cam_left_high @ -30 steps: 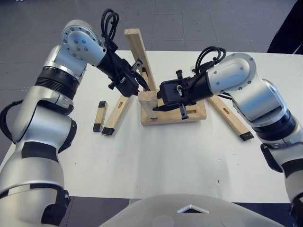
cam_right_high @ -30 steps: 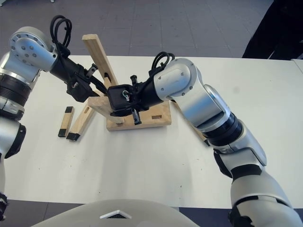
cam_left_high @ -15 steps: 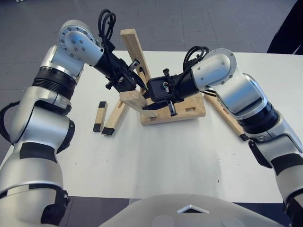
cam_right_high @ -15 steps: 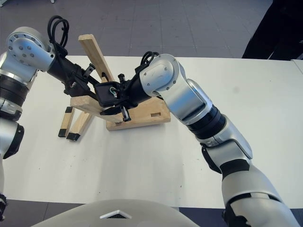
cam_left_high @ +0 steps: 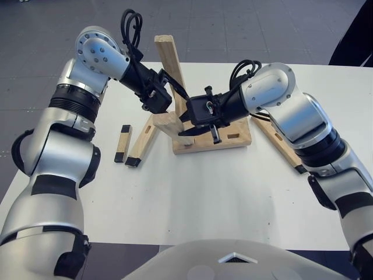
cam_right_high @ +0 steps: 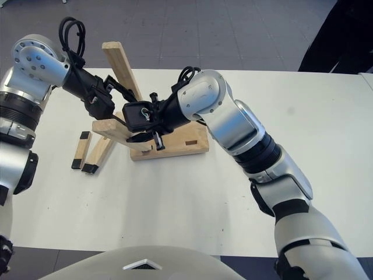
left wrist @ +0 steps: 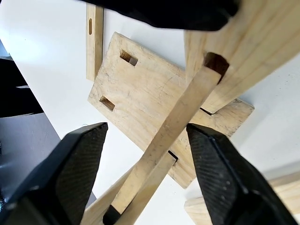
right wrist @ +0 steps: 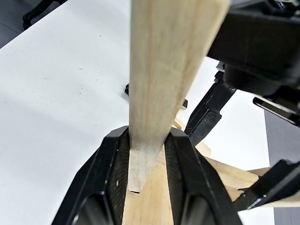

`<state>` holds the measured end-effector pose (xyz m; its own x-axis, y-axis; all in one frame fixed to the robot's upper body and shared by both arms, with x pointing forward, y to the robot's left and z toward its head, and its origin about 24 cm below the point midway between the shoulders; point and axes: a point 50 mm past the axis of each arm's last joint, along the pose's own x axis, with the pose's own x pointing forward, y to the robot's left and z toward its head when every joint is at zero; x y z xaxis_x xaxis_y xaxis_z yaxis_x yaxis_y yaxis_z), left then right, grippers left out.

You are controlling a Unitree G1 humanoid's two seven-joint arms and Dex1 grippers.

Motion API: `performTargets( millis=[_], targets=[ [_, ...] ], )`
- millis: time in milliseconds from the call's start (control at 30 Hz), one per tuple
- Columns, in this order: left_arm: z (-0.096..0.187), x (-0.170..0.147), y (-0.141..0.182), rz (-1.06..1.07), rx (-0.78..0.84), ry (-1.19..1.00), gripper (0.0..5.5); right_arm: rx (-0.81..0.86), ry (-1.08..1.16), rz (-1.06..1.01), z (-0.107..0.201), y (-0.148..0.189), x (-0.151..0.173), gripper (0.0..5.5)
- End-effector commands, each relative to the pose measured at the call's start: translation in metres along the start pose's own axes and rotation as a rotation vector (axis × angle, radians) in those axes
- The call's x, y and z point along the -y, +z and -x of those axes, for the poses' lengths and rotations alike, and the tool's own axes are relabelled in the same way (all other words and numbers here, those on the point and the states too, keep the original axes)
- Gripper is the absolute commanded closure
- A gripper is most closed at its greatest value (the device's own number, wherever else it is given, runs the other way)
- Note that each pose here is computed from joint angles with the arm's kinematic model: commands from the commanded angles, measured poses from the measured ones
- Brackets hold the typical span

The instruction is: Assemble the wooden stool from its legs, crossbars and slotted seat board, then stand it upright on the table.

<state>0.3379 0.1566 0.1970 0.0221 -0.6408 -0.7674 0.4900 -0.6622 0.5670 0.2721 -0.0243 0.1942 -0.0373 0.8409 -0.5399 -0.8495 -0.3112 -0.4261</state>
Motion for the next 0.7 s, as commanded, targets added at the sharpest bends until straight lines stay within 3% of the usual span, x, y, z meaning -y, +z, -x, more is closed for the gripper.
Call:
performTargets(
  millis=[33, 300, 500, 700],
  targets=[
    [0.019, -0.009, 0.001, -0.031, -0.042, 0.06, 2.4, -0.012, 0.091, -0.076, -0.015, -0.015, -0.014, 4.5],
    [0.041, -0.013, 0.001, 0.006, -0.03, 0.232, 2.4, 0.018, 0.081, -0.161, -0.012, -0.017, -0.007, 4.5],
    [0.063, -0.006, -0.005, 0.181, -0.013, 0.486, 2.4, 0.118, 0.01, -0.369, -0.007, -0.014, 0.015, 4.5],
    [0.05, 0.03, -0.001, 0.373, 0.028, 0.742, 2.4, 0.14, -0.078, -0.459, 0.004, -0.015, 0.029, 4.5]
  ],
)
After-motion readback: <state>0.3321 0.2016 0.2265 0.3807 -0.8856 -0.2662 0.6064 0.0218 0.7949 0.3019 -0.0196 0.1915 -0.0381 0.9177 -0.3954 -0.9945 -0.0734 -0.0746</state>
